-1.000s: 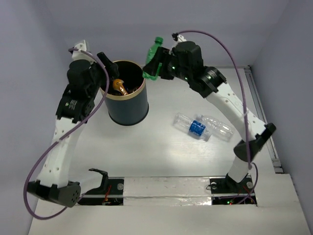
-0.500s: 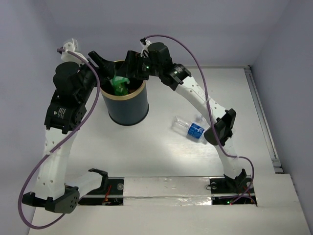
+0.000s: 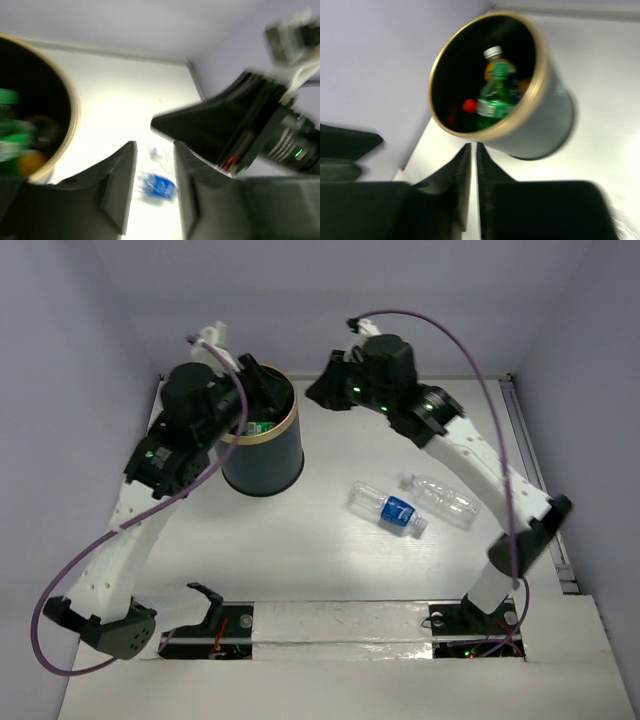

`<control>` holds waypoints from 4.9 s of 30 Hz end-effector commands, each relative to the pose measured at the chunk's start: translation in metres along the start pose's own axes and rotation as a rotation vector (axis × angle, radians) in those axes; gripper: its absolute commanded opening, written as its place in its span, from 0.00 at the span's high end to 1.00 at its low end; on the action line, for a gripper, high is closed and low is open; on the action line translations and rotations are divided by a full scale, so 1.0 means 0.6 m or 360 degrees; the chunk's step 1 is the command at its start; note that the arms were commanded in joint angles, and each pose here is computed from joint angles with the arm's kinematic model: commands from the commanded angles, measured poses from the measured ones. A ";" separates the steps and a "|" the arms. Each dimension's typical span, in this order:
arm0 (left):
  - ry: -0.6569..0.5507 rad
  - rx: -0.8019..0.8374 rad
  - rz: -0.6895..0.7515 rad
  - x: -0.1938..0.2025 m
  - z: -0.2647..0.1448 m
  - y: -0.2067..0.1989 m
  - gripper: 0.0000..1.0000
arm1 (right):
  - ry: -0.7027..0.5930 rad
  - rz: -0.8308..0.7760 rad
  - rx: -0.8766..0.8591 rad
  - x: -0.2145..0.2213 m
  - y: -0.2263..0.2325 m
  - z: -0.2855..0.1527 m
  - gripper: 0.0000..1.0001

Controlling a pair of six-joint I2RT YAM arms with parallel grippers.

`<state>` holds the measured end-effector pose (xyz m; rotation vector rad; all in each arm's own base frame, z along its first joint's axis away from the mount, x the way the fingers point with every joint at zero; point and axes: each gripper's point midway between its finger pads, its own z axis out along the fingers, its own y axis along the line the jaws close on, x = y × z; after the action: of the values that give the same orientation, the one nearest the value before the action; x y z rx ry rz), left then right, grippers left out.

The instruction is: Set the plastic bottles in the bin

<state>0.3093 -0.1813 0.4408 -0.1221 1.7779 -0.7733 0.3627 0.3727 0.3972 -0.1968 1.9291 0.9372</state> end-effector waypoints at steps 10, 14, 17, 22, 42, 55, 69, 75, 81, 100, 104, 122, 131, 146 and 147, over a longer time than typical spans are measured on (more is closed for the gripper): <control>0.0628 0.0200 -0.0209 0.336 0.099 -0.114 1.00 | -0.0171 0.0136 0.0733 0.065 -0.285 -0.310 1.00; 0.0756 0.0038 -0.0357 0.415 0.132 -0.078 1.00 | -0.0096 0.0151 0.0880 0.101 -0.311 -0.348 1.00; 0.0841 -0.0047 -0.0456 0.463 0.142 -0.063 0.91 | -0.0048 0.0143 0.0918 0.122 -0.319 -0.362 0.98; 0.0928 -0.0265 -0.0664 0.528 0.146 -0.018 0.23 | 0.0008 0.0134 0.0859 0.143 -0.312 -0.369 0.78; 0.1006 -0.0747 -0.0913 0.671 0.247 0.013 0.05 | 0.0235 0.0001 0.0285 0.226 -0.229 -0.380 0.21; 0.1048 -0.1071 -0.0694 0.741 0.226 0.105 0.18 | 0.0227 0.0013 0.0153 0.246 -0.199 -0.396 0.21; 0.0954 -0.0732 -0.0361 0.629 0.196 0.045 0.83 | 0.0234 0.0058 0.0479 0.245 -0.266 -0.371 0.44; 0.0880 -0.0442 -0.0236 0.531 0.135 -0.024 0.81 | 0.0179 -0.0029 0.0820 0.194 -0.320 -0.376 0.40; 0.0775 -0.0220 -0.0124 0.432 0.063 -0.049 0.78 | 0.0441 -0.0148 0.1193 0.196 -0.400 -0.363 0.18; 0.0532 0.0255 0.0057 0.245 -0.034 -0.043 0.76 | 0.1447 -0.0497 0.1454 0.288 -0.559 -0.273 0.00; 0.0557 0.0286 0.0065 0.238 -0.036 -0.023 0.76 | 0.1531 -0.0500 0.1536 0.286 -0.593 -0.278 0.00; 0.0312 0.0278 0.0068 0.122 -0.029 -0.048 0.76 | 0.1750 -0.0167 0.1242 0.393 -0.611 -0.192 0.22; -0.0021 0.0019 0.0087 -0.035 0.042 -0.013 0.76 | 0.1145 0.0021 0.0945 0.318 -0.524 -0.134 0.41; -0.0655 -0.1086 0.0122 -0.201 0.095 0.255 0.75 | 0.0022 -0.0077 -0.0249 0.011 -0.118 -0.189 0.40; -0.0664 -0.1138 0.0152 -0.205 0.098 0.264 0.75 | -0.0004 -0.0079 -0.0301 0.001 -0.099 -0.189 0.40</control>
<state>0.4533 -0.0655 0.3853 -0.5325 1.7771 -0.1385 0.3183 0.2221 0.3343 -0.3012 2.0290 0.8813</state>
